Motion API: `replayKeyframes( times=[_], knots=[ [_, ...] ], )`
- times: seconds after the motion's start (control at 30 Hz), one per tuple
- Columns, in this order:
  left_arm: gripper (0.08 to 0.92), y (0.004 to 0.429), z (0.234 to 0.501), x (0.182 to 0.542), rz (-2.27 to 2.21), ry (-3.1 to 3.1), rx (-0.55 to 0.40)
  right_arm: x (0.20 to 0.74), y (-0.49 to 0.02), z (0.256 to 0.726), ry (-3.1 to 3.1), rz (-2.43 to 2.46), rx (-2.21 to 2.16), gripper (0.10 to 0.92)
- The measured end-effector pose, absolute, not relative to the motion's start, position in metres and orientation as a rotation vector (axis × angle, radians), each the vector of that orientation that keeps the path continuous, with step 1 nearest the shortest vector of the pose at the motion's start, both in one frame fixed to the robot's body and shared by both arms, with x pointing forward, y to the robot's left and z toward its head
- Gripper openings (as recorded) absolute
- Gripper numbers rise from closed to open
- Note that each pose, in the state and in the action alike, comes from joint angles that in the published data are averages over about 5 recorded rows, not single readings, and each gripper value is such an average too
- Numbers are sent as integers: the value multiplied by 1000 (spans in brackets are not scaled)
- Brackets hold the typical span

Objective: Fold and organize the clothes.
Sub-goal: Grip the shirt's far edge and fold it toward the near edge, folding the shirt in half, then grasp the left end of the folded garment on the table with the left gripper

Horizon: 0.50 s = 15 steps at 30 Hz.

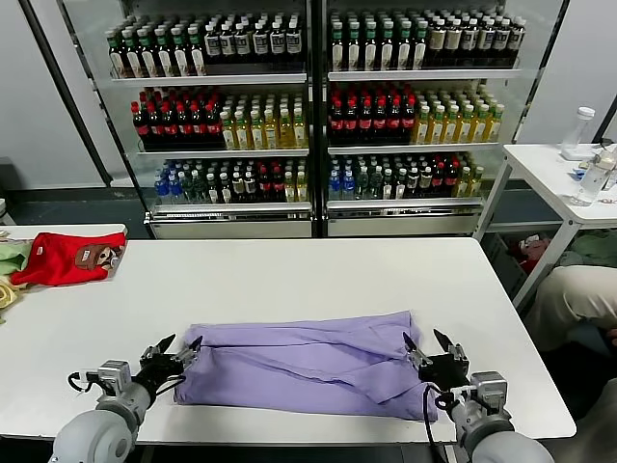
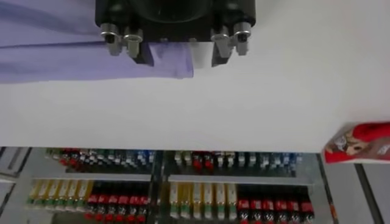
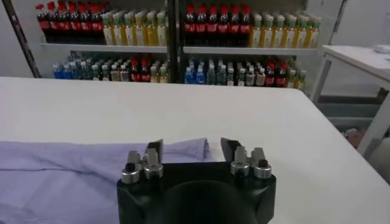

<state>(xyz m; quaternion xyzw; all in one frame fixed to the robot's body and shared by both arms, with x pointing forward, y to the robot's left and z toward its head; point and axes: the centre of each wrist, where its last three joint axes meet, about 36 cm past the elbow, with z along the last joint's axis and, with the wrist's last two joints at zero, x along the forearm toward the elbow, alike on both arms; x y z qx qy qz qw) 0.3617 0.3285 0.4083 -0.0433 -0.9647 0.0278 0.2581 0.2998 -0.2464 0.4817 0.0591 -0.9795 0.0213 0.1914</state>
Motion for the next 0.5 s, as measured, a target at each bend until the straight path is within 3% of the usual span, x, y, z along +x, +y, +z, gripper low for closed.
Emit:
replayKeyframes(
  times=[0.13,0.5],
  knots=[
    [812,317,408,362,96,-2597,-68,295,-245,483,-2753,68,158,817],
    [802,297,402,362,106,-2562,30,287,-239,481,-2751,86,152,823]
  ],
)
